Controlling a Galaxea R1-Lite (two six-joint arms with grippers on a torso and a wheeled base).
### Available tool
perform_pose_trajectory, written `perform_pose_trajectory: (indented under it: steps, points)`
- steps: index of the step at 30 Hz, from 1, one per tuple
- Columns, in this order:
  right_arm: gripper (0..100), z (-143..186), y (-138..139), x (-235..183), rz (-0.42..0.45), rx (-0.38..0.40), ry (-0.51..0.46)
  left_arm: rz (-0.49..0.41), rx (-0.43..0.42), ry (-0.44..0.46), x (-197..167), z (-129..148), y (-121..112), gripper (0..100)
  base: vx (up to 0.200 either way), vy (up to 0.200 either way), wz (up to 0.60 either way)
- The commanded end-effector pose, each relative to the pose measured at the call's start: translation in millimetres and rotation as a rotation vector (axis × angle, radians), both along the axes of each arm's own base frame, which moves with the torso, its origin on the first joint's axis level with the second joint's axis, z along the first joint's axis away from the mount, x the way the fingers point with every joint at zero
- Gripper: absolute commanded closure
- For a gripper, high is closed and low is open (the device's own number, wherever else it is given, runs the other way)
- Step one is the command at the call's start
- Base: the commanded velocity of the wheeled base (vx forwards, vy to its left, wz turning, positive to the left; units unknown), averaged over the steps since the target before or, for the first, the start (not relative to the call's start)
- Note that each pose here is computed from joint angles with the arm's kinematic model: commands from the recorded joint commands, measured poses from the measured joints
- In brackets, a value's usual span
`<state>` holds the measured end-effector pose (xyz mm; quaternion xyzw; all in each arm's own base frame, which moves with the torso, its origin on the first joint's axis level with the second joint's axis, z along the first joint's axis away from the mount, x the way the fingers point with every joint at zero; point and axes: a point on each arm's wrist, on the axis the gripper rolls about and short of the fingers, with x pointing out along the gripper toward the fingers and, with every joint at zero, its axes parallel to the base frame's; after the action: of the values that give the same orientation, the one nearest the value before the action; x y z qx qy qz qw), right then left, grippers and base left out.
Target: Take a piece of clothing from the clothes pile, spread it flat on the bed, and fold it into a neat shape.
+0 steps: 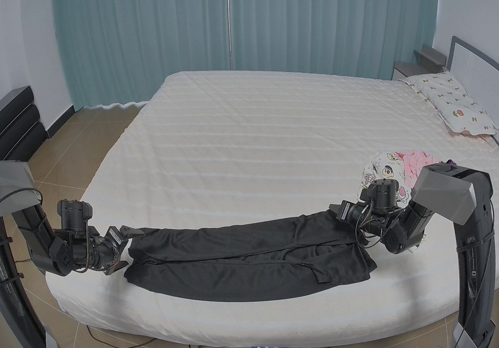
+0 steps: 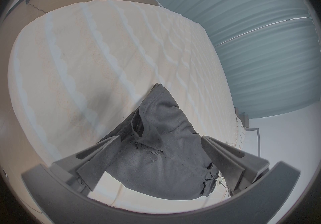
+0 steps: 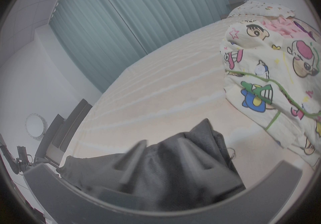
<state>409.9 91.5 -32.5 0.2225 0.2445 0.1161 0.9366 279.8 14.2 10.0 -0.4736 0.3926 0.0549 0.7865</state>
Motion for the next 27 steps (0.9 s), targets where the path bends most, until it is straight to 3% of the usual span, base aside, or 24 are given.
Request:
perform_pose_trajectory:
  steps: [1, 6, 13, 15, 20, 27]
  points:
    - [0, 12, -1, -6, -0.006, 0.005, -0.036, 0.000, -0.001, 0.003, -1, -1, 0, 0, 0.000, 0.000, 0.00]
    - [0, 36, -5, -30, -0.032, 0.028, -0.028, 0.000, -0.001, 0.006, -2, -1, 0, 0, 0.000, 0.000, 0.00]
    - [0, 45, -11, -62, -0.138, 0.120, 0.063, 0.016, 0.000, 0.021, -6, -1, 0, 0, -0.200, 0.000, 0.00]
    - [0, 46, -7, -80, -0.192, 0.181, 0.120, 0.034, 0.013, 0.040, -11, -3, 0, 0, -0.200, 0.000, 0.00]
    - [0, 44, -8, -89, -0.253, 0.310, 0.158, 0.081, 0.088, 0.055, -10, -7, -4, 0, 0.000, 0.000, 0.00]
    - [0, 28, -7, -89, -0.258, 0.318, 0.175, 0.039, 0.154, 0.082, -6, -19, -29, 0, 0.000, 0.000, 0.00]
